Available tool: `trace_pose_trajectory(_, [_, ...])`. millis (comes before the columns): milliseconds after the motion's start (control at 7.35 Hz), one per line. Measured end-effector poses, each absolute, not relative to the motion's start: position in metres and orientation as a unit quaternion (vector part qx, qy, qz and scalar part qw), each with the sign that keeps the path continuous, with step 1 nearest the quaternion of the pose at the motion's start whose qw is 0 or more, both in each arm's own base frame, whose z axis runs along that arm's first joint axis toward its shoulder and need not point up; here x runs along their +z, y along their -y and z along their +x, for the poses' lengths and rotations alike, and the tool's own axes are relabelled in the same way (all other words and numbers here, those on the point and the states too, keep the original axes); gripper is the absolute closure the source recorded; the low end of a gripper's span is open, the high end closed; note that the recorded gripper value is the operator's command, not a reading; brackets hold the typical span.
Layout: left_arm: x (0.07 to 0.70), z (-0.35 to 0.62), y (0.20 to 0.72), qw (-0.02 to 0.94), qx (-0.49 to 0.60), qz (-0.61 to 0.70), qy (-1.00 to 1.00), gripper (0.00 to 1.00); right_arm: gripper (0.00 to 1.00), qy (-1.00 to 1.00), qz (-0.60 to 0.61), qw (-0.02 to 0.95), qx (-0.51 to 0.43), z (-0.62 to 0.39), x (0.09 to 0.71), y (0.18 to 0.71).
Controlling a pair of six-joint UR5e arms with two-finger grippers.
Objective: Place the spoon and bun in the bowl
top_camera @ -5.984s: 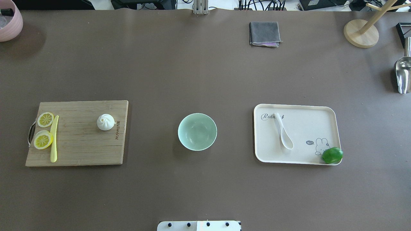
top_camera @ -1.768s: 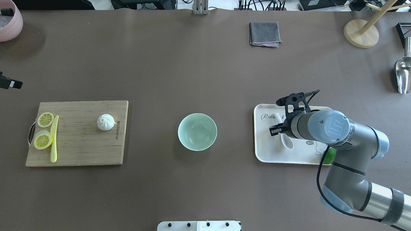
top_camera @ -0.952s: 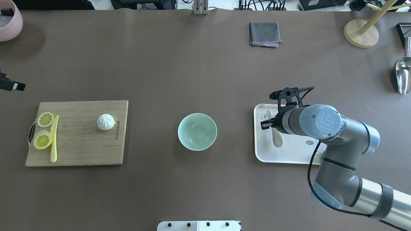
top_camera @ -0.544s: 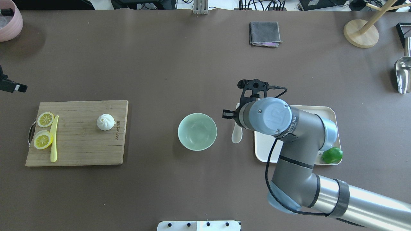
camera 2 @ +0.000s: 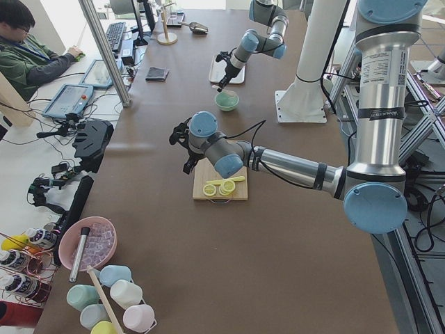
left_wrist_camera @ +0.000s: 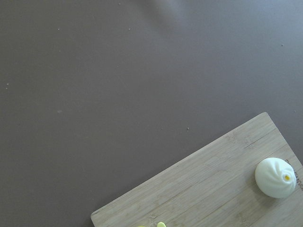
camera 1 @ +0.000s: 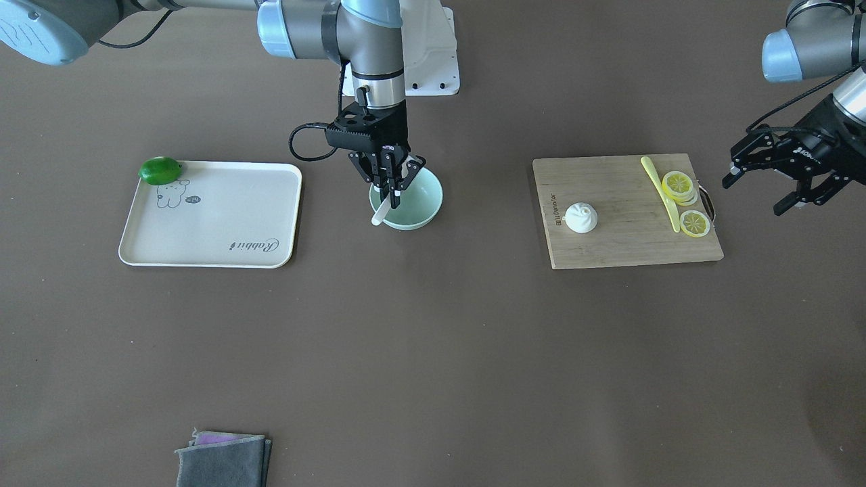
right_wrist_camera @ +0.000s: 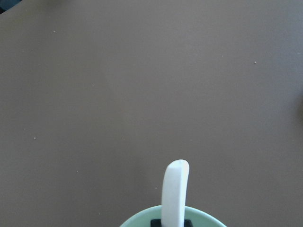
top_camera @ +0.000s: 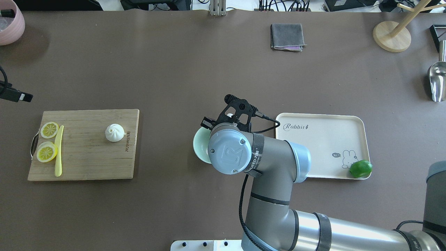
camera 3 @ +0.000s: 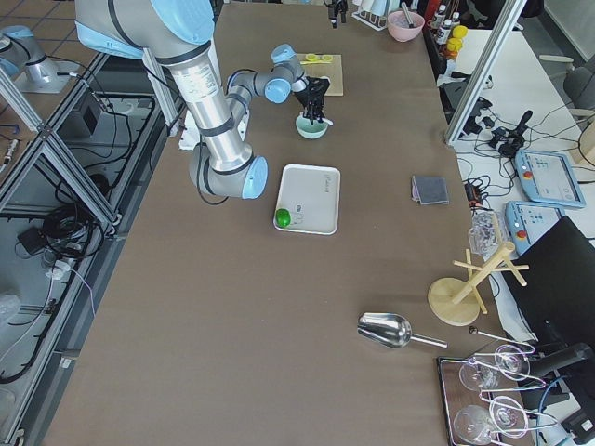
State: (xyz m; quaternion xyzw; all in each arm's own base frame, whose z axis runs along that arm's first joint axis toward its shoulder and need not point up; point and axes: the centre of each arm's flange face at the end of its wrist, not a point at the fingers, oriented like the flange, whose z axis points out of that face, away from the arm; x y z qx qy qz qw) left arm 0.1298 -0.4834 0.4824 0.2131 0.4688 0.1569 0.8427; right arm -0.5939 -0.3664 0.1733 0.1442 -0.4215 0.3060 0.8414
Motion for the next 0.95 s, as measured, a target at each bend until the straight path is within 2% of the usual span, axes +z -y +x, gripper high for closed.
trace_pose_trajectory(136, [0.482, 0.130, 0.484, 0.843, 0.157, 0.213, -0.469, 0.01, 0.77, 0.421, 0.153, 0.839, 0.310, -0.599, 0.173, 0.361])
trace_pose_trajectory(272, [0.482, 0.131, 0.484, 0.842, 0.157, 0.213, -0.469, 0.01, 0.49, 0.420, 0.160, 0.836, 0.314, -0.604, 0.173, 0.354])
trace_pose_trajectory(408, [0.482, 0.131, 0.484, 0.842, 0.158, 0.212, -0.470, 0.01, 0.02, 0.421, 0.165, 0.833, 0.320, -0.607, 0.174, 0.349])
trace_pose_trajectory(952, [0.474, 0.135, 0.488, 0.841, 0.153, 0.213, -0.473, 0.01, 0.00, 0.423, 0.186, 0.831, 0.309, -0.595, 0.161, 0.345])
